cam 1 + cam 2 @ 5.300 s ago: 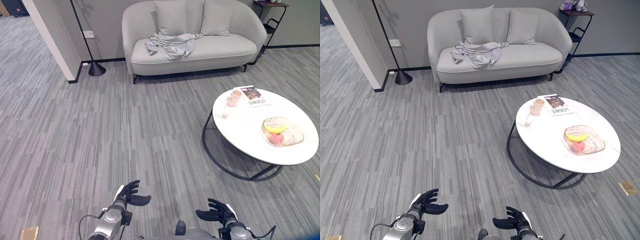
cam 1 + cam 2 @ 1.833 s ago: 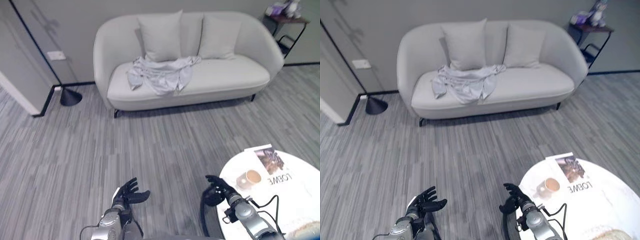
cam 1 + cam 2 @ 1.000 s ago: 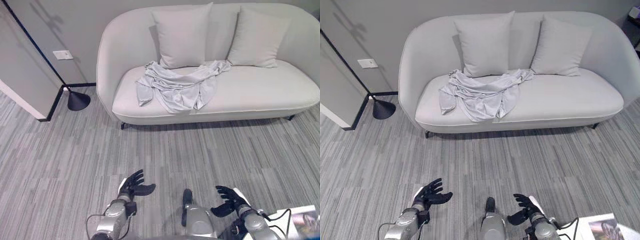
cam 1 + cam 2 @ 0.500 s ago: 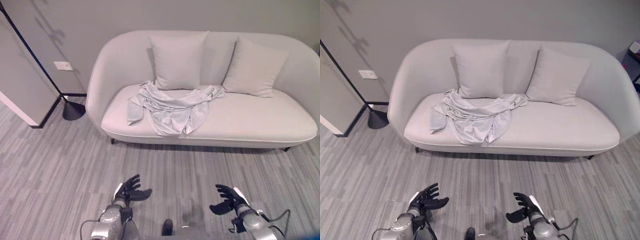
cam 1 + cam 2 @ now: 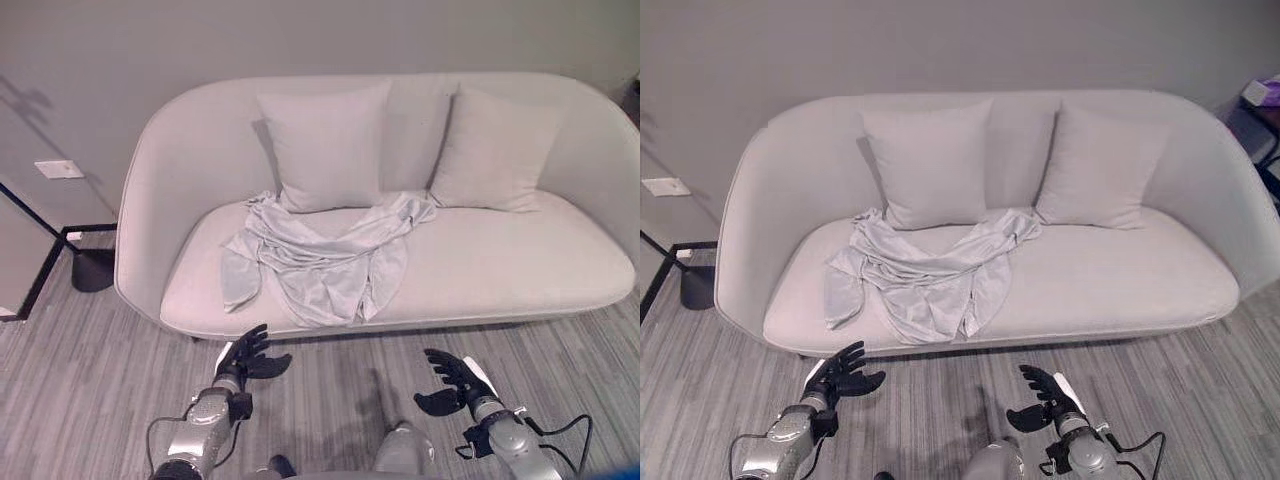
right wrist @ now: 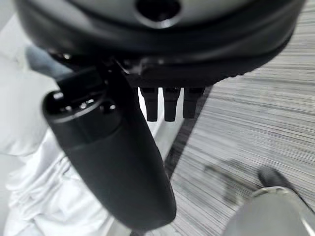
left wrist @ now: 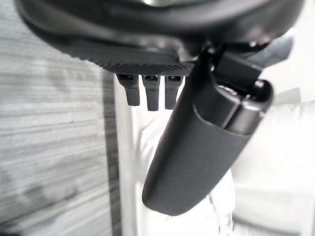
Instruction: Hang the clothes on the sofa on the clothes rack.
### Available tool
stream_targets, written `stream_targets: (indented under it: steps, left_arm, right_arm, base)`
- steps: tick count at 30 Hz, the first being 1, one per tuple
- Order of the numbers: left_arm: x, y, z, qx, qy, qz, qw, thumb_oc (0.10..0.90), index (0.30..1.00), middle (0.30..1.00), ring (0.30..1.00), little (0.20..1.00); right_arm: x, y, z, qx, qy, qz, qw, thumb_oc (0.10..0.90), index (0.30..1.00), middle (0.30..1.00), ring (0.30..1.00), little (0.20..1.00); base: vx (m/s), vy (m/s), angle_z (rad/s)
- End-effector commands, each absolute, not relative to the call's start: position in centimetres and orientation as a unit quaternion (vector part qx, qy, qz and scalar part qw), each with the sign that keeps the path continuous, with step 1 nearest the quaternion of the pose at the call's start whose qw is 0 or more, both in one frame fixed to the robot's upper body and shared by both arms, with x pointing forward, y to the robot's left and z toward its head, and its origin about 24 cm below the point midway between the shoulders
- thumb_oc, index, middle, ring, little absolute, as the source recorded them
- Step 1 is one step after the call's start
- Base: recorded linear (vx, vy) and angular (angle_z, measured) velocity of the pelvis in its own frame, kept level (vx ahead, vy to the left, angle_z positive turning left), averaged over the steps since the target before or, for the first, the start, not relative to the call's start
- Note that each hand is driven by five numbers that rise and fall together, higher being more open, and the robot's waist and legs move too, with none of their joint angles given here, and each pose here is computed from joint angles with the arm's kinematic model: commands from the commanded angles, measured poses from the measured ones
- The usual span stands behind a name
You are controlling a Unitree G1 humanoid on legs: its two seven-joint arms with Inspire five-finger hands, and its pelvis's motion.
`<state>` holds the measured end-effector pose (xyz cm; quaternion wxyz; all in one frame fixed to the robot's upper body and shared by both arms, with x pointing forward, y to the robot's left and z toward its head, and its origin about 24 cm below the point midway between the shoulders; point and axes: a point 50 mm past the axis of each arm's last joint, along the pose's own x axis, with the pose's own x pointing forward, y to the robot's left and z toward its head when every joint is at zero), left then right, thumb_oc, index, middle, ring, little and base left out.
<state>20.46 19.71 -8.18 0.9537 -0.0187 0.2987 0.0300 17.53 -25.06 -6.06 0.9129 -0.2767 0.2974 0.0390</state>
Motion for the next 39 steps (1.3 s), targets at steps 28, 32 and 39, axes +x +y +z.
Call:
stream_targets:
  steps: [28,32,39]
  left_arm:
    - [27.2,18.3,4.7,-0.075,-0.027,-0.048,0.996,0.8,0.9,0.9,0.9,0.9]
    - [28.6,18.1,6.7,-0.044,-0.061,-0.064,0.995,0.8,0.9,0.9,0.9,0.9]
    - [33.3,15.3,16.1,0.126,-0.221,-0.111,0.961,0.8,0.9,0.9,0.9,0.9]
  right_arm:
    - [26.8,-30.5,12.4,-0.484,-0.029,-0.051,0.873,0.8,0.9,0.9,0.9,0.9]
    - [27.9,-29.7,13.8,-0.496,-0.057,-0.039,0.865,0.8,0.9,0.9,0.9,0.9]
    - [31.5,-28.0,18.5,-0.564,-0.118,-0.03,0.817,0.8,0.9,0.9,0.9,0.9]
  base:
    - [0.22,-0.058,-0.01]
    - [0.05,0.146,-0.16]
    - [-0.07,-0.005,-0.03]
